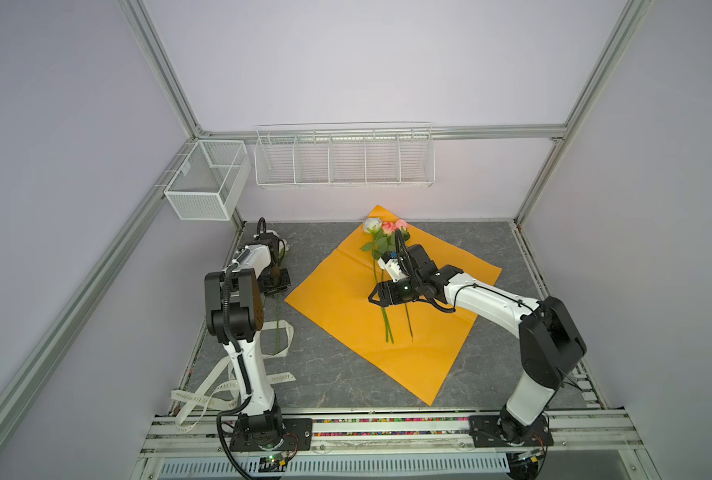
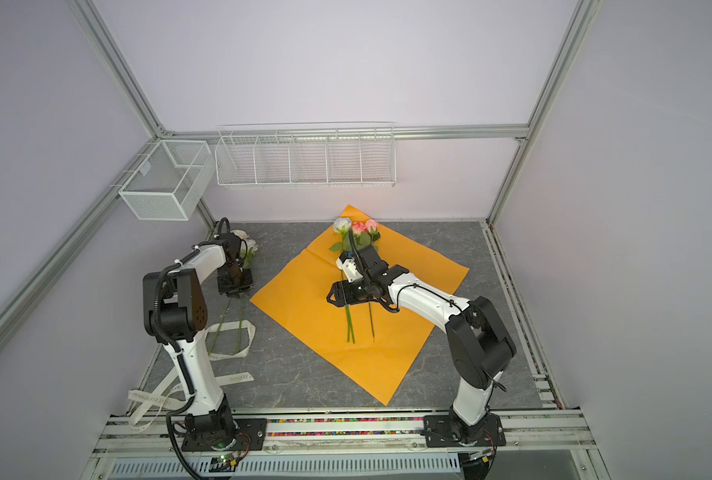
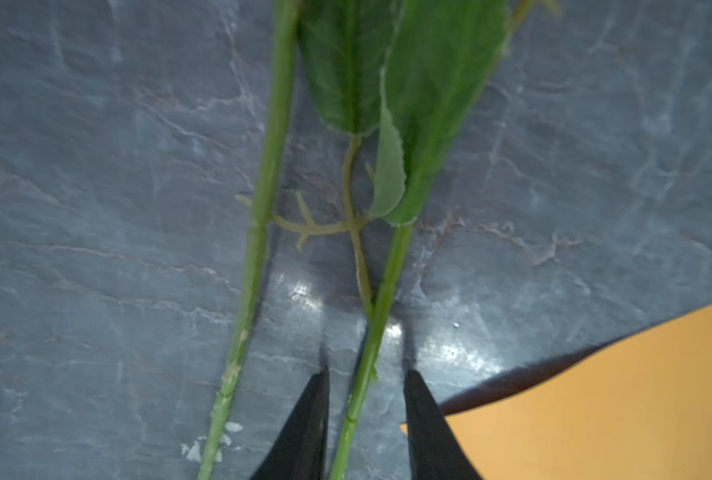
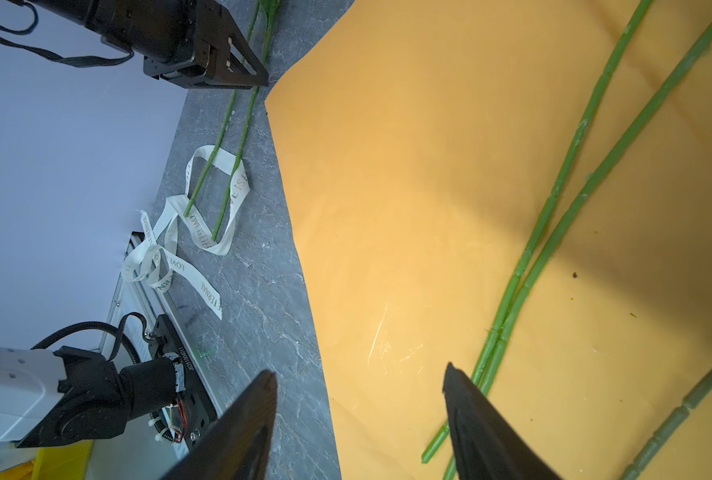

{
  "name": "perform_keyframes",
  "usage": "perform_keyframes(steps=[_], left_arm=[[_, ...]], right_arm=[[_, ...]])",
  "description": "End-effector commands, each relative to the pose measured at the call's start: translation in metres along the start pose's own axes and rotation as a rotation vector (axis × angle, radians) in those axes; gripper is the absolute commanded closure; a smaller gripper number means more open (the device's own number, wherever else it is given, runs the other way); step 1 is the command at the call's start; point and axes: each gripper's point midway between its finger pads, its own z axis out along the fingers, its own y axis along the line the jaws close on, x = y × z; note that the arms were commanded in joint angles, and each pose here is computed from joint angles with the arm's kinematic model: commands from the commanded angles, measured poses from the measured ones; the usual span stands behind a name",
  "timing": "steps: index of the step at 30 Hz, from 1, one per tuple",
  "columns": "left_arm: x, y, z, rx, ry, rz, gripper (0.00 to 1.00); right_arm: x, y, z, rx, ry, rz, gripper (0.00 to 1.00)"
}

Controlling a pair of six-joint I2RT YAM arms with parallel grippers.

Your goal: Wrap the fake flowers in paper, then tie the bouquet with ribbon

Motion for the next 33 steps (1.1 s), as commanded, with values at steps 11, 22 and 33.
perform_keyframes(steps=[11,22,33], left_arm=[[0.012,-0.001,0.022,0.018,0.086,0.052,0.85],[0.004,-0.026,-0.033,0.018,-0.022,0.184,1.0],[0.027,-0.031,-0.138,-0.115,-0.238,0.18,1.0]], right_arm=[[-0.001,0.003,0.011,0.008,0.03,0.018,0.33],[0.001,0.011,0.008,0.024,0.014,0.015,0.33],[0.008,0.001,-0.026,0.117,-0.066,-0.012,0.33]])
